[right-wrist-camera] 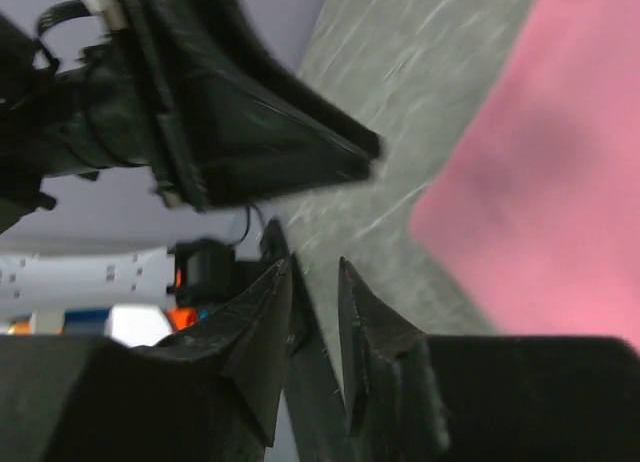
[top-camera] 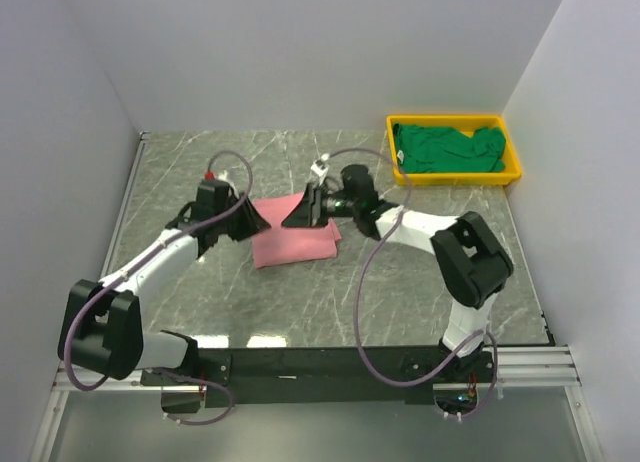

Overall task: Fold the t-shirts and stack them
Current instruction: Fold the tshirt, then neatly place the folded tshirt to the corner

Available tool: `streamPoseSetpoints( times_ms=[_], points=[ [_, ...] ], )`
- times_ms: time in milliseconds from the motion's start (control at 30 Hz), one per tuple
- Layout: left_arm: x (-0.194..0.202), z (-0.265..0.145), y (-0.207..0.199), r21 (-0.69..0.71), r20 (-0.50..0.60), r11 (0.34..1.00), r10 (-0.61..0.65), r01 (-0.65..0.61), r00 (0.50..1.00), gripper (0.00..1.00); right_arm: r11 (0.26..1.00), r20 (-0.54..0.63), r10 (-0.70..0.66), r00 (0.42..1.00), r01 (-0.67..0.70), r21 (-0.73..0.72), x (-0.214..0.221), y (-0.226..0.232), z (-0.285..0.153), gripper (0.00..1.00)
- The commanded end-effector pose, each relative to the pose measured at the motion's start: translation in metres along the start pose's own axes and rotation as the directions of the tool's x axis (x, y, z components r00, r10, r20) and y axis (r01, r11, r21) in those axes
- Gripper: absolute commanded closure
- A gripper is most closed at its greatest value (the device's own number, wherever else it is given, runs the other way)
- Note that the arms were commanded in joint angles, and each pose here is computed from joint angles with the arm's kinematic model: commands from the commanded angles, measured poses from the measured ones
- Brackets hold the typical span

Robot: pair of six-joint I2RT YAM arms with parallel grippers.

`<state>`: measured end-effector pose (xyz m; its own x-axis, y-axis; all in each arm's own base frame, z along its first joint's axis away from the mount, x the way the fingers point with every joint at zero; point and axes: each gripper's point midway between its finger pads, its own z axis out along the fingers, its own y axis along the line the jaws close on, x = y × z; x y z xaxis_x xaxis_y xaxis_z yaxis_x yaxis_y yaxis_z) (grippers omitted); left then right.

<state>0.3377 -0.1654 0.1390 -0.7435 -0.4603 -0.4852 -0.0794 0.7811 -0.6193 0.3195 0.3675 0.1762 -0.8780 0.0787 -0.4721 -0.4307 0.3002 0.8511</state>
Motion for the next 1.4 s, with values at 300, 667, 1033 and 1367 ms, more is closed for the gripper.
streamPoseSetpoints(
  times_ms=[300,667,1033,1367],
  points=[
    [0.117,0.028,0.100,-0.252,-0.195,0.957,-0.192,0.141,0.962,0.89,0.968,-0.147,0.250,0.957,-0.245,0.054,0.104,-0.089,0.046,0.78],
    [0.095,-0.006,0.100,-0.286,-0.104,0.951,-0.156,0.121,0.982,0.93,0.982,-0.044,0.163,0.986,-0.158,0.102,0.070,-0.085,-0.017,0.78],
    [0.035,-0.047,0.081,-0.267,0.022,0.958,-0.099,0.101,0.995,0.74,0.942,-0.016,0.266,0.964,-0.256,0.216,0.082,-0.151,-0.039,0.78],
    [-0.062,-0.118,0.076,-0.372,0.312,0.927,0.080,0.044,0.947,0.48,0.855,0.022,0.038,0.999,-0.044,0.518,0.046,-0.143,-0.087,0.64]
  ],
)
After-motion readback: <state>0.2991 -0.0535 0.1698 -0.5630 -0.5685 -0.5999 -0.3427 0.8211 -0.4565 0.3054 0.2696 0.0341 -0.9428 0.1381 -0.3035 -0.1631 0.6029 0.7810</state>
